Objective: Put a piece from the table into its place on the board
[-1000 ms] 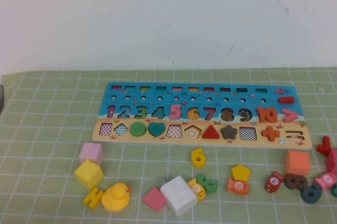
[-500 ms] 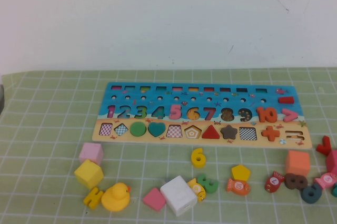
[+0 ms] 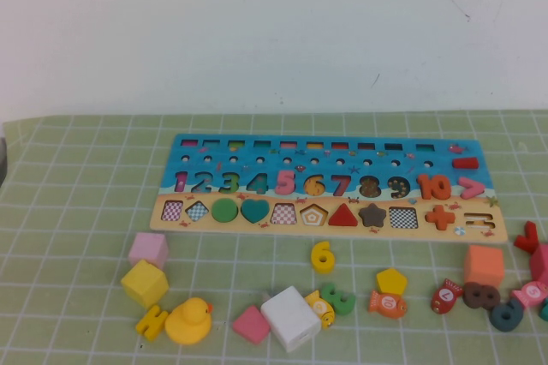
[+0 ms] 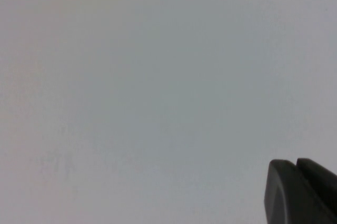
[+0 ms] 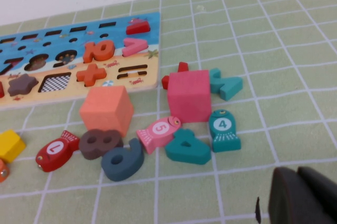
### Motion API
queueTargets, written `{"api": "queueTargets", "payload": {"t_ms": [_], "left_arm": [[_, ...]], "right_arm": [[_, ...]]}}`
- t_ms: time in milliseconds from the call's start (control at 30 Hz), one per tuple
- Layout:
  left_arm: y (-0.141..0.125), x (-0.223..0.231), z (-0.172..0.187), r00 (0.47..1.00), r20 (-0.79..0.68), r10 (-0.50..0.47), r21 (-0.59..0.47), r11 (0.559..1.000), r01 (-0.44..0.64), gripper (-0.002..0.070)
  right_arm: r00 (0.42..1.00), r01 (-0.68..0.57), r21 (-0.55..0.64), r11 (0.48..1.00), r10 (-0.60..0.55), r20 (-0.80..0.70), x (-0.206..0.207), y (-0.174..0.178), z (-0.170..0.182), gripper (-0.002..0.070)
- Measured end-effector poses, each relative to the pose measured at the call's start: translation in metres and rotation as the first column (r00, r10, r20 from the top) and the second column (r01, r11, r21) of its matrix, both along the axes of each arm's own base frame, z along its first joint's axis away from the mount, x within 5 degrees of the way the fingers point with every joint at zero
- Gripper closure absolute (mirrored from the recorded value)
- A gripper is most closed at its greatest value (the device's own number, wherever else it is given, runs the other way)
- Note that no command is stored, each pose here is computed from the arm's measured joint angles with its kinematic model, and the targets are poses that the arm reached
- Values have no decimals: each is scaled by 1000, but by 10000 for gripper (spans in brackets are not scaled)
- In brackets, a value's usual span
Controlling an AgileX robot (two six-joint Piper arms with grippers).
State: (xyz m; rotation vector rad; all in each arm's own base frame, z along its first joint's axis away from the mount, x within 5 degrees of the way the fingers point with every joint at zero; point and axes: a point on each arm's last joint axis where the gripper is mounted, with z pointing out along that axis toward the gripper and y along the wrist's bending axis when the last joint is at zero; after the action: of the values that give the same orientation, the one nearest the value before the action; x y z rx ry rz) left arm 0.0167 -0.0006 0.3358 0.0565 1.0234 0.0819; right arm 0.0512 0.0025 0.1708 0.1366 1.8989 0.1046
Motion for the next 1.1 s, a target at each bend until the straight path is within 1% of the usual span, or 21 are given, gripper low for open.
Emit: {"api": "queueTargets", "payload": {"t_ms": [133, 233, 500, 567, 633, 667, 700, 733, 767, 800, 833, 867, 900, 933, 967, 1000, 1033, 1100], "left_arm": [[1, 0, 38, 994, -102, 28, 33, 999, -25, 677], [1, 7, 52, 989, -145, 37, 44, 999, -31, 677], [1, 26, 50, 975, -218, 41, 52, 998, -30, 677], [1, 32, 45, 960, -278, 24, 22, 1000, -19, 677], [1, 43, 36, 921, -389, -8, -30, 1000, -4, 677], [0, 51, 31, 892, -452, -27, -55, 998, 2, 677], [-1, 61, 23, 844, -534, -49, -84, 996, 5, 677], [-2, 72, 14, 781, -620, -75, -114, 993, 5, 677], [-4, 83, 6, 705, -701, -107, -148, 989, 3, 677], [-8, 105, -9, 537, -825, -174, -211, 977, -8, 677], [-11, 117, -14, 448, -870, -205, -235, 972, -10, 677], [-13, 127, -16, 383, -896, -226, -247, 969, -5, 677], [-17, 140, -20, 304, -919, -251, -261, 965, 8, 677], [-20, 152, -23, 237, -931, -279, -283, 959, 18, 677], [-23, 165, -25, 179, -936, -304, -303, 952, 36, 677], [-27, 177, -25, 132, -935, -330, -325, 944, 57, 677], [-30, 188, -25, 94, -932, -351, -344, 935, 82, 677], [-39, 208, -23, 39, -932, -360, -351, 925, 147, 677]], "right_arm": [[1000, 0, 0, 1000, 0, 0, 0, 0, 0, 679], [1000, 0, 0, 1000, 0, 0, 0, 0, 0, 679], [1000, 0, 0, 1000, 0, 0, 0, 0, 0, 679], [1000, 0, 0, 1000, 0, 0, 0, 0, 0, 679], [1000, 0, 0, 1000, 0, 0, 0, 0, 0, 678], [1000, 0, 0, 1000, 0, 0, 0, 0, 0, 679], [1000, 0, 0, 1000, 0, 0, 0, 0, 0, 679], [1000, 0, 0, 1000, 0, 0, 0, 0, 0, 679], [1000, 0, 0, 1000, 0, 0, 0, 0, 0, 679], [1000, 0, 0, 1000, 0, 0, 0, 0, 0, 679], [1000, 0, 0, 1000, 0, 0, 0, 0, 0, 679], [1000, 0, 0, 1000, 0, 0, 0, 0, 0, 679], [1000, 0, 0, 1000, 0, 0, 0, 0, 0, 679], [1000, 0, 0, 1000, 0, 0, 0, 0, 0, 679], [1000, 0, 0, 1000, 0, 0, 0, 0, 0, 679], [1000, 0, 0, 1000, 0, 0, 0, 0, 0, 679], [1000, 0, 0, 1000, 0, 0, 0, 0, 0, 679], [1000, 0, 0, 1000, 0, 0, 0, 0, 0, 679]]}}
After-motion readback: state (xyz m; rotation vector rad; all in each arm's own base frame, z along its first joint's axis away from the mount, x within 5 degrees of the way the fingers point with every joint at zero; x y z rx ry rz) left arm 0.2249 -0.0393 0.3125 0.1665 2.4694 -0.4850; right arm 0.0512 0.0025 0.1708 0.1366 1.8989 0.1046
